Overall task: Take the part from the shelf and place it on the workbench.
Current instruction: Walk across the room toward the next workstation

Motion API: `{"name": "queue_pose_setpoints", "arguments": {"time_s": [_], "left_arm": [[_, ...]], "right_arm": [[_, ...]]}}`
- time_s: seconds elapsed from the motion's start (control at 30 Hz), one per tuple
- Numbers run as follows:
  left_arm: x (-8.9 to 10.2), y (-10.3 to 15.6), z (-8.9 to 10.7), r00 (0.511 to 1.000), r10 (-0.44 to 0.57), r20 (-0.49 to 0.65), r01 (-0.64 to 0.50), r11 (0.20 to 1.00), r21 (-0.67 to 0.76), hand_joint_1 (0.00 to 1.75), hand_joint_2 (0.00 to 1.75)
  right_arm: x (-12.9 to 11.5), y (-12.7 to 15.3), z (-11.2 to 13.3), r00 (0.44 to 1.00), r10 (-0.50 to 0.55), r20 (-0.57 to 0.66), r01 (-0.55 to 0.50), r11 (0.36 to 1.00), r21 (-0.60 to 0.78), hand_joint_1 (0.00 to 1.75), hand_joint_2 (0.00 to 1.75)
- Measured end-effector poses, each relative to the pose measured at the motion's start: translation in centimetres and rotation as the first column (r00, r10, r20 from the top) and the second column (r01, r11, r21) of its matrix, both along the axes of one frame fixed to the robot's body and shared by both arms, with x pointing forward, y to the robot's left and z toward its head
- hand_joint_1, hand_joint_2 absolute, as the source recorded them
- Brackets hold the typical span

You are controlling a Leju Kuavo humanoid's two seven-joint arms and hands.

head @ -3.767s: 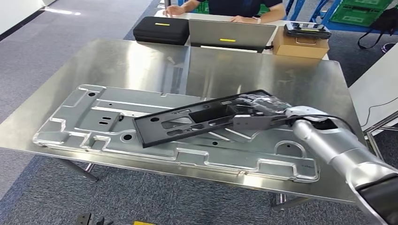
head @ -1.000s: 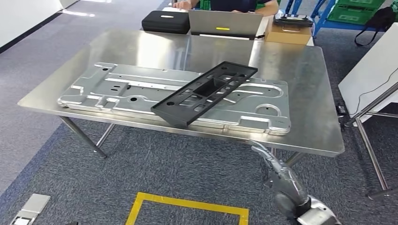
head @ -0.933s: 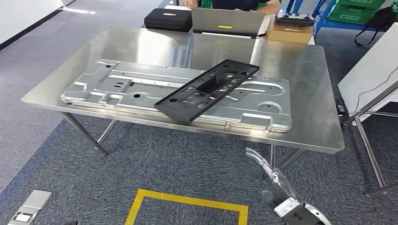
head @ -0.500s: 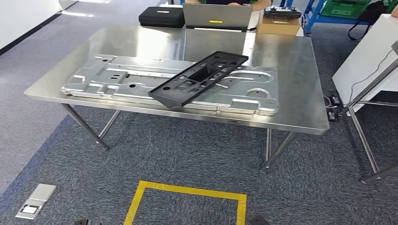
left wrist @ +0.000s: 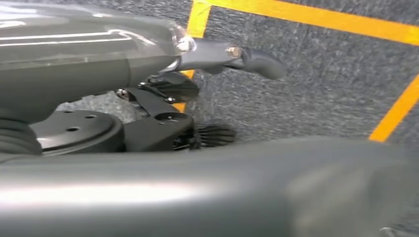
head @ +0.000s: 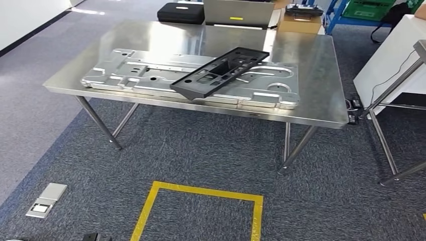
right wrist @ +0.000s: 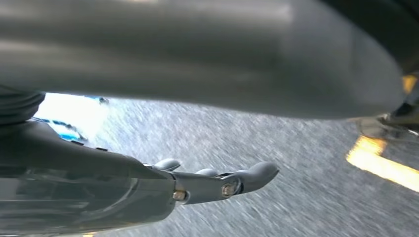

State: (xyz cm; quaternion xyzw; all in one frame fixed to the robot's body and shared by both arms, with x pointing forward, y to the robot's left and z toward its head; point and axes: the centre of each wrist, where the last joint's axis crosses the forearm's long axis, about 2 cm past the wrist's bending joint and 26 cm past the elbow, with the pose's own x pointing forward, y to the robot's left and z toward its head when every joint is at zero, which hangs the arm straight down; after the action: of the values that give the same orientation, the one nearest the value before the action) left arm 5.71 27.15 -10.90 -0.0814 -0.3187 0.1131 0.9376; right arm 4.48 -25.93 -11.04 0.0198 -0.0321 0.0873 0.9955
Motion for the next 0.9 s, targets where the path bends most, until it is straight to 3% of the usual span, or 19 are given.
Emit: {"name": "queue_pose_setpoints", "arguments": {"time_s": [0.3,0.33,0.43,0.47,0.9], "left_arm": [[-0.4,-0.24,-0.04,0.998,-0.011,-0.056,0.009,1.0,-0.023,0.0,0.0],[-0.4,-0.28,-0.04,0.998,-0.011,-0.064,0.009,1.0,-0.022,0.0,0.0],[-0.4,-0.35,-0.04,0.995,-0.008,-0.101,0.007,1.0,-0.014,0.0,1.31],[-0.42,-0.34,-0.05,0.993,-0.007,-0.114,0.006,1.0,-0.011,0.0,1.75],[-0.73,-0.28,-0.1,0.988,0.016,-0.154,-0.015,1.0,0.008,0.0,1.75]], "right_arm": [[-0.16,0.31,0.0,0.995,-0.08,-0.056,0.081,0.996,0.026,0.0,0.0],[-0.03,0.28,0.01,0.994,-0.091,-0.056,0.092,0.995,0.028,0.0,0.44],[0.18,0.27,0.03,0.992,-0.109,-0.064,0.111,0.993,0.029,0.0,1.75],[0.17,0.29,0.03,0.991,-0.112,-0.069,0.114,0.993,0.029,0.0,1.75],[0.15,-0.03,0.01,0.982,-0.159,-0.106,0.162,0.987,0.021,0.0,1.75]]}}
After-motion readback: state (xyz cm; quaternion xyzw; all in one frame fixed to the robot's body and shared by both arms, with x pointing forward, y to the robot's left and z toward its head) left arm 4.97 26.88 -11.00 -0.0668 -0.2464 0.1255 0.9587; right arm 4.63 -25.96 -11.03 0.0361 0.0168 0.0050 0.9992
